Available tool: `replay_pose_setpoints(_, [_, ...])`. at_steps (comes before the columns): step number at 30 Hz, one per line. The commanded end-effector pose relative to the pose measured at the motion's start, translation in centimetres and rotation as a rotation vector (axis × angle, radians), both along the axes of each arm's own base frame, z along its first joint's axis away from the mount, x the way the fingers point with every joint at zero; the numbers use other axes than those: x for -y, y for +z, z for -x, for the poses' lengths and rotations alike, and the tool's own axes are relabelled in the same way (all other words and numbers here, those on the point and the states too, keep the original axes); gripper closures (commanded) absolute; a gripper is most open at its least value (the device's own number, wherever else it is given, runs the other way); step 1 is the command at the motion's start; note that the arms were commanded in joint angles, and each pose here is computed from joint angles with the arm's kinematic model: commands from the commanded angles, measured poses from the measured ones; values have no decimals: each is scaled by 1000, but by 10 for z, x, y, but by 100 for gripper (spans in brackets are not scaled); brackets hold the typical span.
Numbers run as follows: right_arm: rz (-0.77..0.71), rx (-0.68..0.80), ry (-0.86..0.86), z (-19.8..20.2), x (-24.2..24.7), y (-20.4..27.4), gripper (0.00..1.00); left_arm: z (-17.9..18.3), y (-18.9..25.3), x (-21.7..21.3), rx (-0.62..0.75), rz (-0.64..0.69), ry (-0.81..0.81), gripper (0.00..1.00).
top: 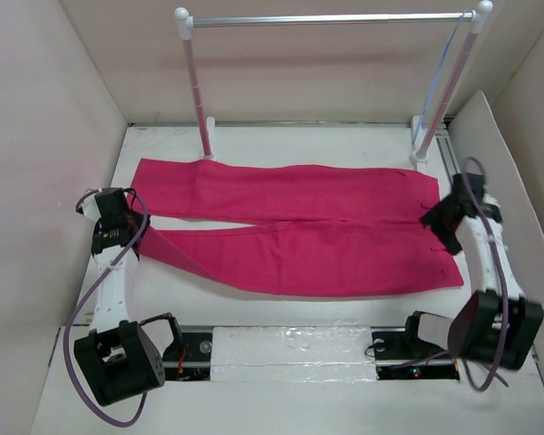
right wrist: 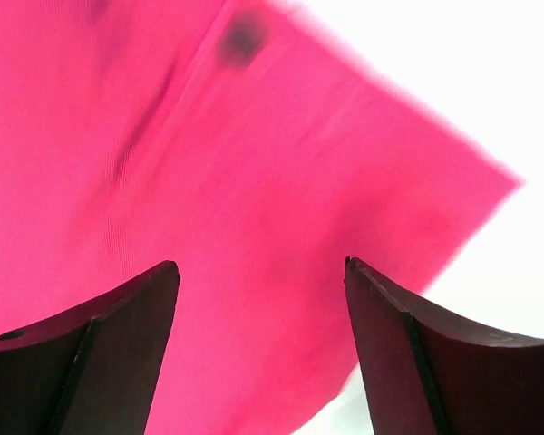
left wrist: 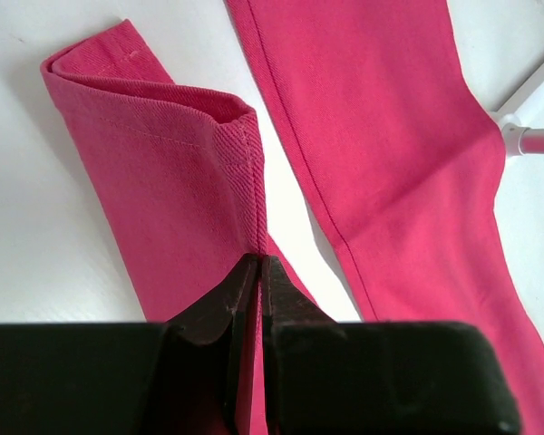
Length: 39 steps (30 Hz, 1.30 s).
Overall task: Place the trousers on the hanger
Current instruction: Fold the trousers at the center of the board.
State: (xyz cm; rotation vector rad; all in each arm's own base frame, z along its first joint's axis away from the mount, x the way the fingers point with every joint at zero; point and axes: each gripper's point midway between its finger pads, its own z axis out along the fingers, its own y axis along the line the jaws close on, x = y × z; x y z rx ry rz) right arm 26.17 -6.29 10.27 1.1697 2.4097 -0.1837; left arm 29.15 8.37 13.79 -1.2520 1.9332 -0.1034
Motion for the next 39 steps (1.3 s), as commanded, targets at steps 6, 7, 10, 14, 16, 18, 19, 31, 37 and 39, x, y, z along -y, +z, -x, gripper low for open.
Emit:
replay_pose_setpoints(6, [-37,24,-435,99,83,-5,25,-14,18,8,76,35,-45,100])
replay_pose_setpoints(7, [-41,10,-469,108,86,-10,25,-15,19,9,82,42,-46,100])
replay_pose_setpoints(10, [-90,-76,-584,140,88,-40,26,-17,23,19,102,80,-84,100])
replay_pose_setpoints(14, [-158,-67,-544,126,91,-58,28,-19,24,22,95,63,-97,100])
replay_pose_setpoints(16, [-146,-79,-528,124,97,-60,29,-18,19,21,85,62,-91,100])
replay_pose_setpoints(18, [-125,-68,-535,122,103,-61,30,-18,17,22,88,65,-92,100])
replay_pose_setpoints(19, [-133,-63,-536,122,101,-66,30,-19,16,22,86,65,-93,100])
replay_pose_setpoints(31, [-147,-17,-434,82,108,-85,92,-12,11,5,49,4,-31,100])
replay_pose_setpoints(37, [-43,64,-326,66,114,-37,100,-9,13,-13,9,-50,31,100])
replay_pose_setpoints(39, [19,86,-281,61,110,-12,100,-7,16,-24,-36,-87,66,100])
